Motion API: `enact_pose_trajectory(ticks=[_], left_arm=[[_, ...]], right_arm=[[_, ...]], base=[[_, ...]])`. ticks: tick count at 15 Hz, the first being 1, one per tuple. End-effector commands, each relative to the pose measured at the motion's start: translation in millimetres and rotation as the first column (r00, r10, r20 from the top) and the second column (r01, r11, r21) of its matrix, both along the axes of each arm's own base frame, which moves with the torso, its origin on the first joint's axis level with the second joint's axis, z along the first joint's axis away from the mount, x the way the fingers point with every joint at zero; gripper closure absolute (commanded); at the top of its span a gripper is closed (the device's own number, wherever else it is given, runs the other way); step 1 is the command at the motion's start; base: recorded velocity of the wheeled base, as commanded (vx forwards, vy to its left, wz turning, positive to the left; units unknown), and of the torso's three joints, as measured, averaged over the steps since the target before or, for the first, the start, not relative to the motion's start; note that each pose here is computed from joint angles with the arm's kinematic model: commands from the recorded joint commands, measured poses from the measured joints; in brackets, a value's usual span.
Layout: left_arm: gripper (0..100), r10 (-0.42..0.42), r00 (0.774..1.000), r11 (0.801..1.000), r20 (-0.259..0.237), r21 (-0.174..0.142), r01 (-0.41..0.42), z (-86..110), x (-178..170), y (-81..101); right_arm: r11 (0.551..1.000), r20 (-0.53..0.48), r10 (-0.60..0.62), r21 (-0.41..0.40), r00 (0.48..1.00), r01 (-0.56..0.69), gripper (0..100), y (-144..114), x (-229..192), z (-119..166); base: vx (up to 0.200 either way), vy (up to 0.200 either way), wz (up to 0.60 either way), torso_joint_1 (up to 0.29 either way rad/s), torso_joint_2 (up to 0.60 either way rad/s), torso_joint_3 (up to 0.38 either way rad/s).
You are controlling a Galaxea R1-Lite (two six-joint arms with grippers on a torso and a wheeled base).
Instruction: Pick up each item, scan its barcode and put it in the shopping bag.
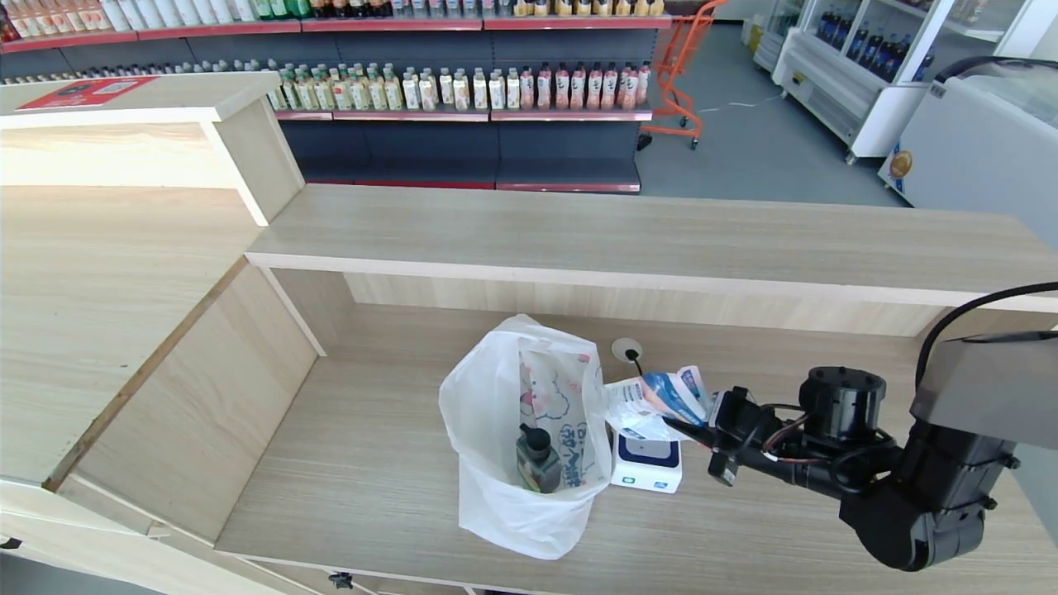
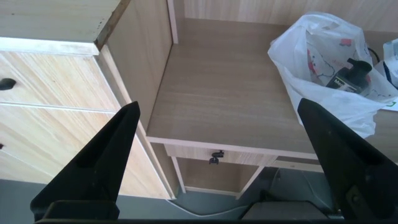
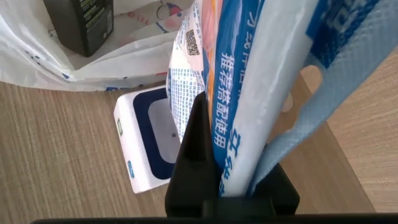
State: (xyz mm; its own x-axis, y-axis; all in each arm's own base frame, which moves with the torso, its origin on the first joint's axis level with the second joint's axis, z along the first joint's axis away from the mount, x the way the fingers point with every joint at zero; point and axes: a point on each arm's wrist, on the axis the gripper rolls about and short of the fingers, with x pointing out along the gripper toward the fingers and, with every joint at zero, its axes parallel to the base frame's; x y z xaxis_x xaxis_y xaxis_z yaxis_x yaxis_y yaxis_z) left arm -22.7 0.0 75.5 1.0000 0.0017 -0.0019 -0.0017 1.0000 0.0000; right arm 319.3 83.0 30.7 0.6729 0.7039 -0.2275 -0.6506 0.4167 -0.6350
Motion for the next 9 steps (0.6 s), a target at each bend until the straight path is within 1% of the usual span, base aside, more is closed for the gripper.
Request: enact_pose_trajectory(ticks=[1, 4, 9], left_arm=[[0, 0.000, 1.000, 1.000, 0.000, 0.000, 0.000, 0.0, 0, 0.0], [0, 0.000, 1.000, 1.000, 0.000, 0.000, 0.000, 0.0, 0, 0.0], [0, 0.000, 1.000, 1.000, 0.000, 0.000, 0.000, 0.0, 0, 0.0]], right_arm=[[1.000, -0.012, 0.006, -0.004, 1.000, -0.006, 100, 4, 8, -12], [1.000, 0.016, 0.008, 0.002, 1.000, -0.008, 100, 6, 19, -13], [1.000, 0.022, 0.004, 0.010, 1.000, -0.005, 100, 5, 19, -8]], base=[[0.000, 0.000, 0.00, 0.000, 0.00, 0.000], [0.000, 0.000, 0.00, 0.000, 0.00, 0.000], [0.000, 0.000, 0.00, 0.000, 0.00, 0.000]])
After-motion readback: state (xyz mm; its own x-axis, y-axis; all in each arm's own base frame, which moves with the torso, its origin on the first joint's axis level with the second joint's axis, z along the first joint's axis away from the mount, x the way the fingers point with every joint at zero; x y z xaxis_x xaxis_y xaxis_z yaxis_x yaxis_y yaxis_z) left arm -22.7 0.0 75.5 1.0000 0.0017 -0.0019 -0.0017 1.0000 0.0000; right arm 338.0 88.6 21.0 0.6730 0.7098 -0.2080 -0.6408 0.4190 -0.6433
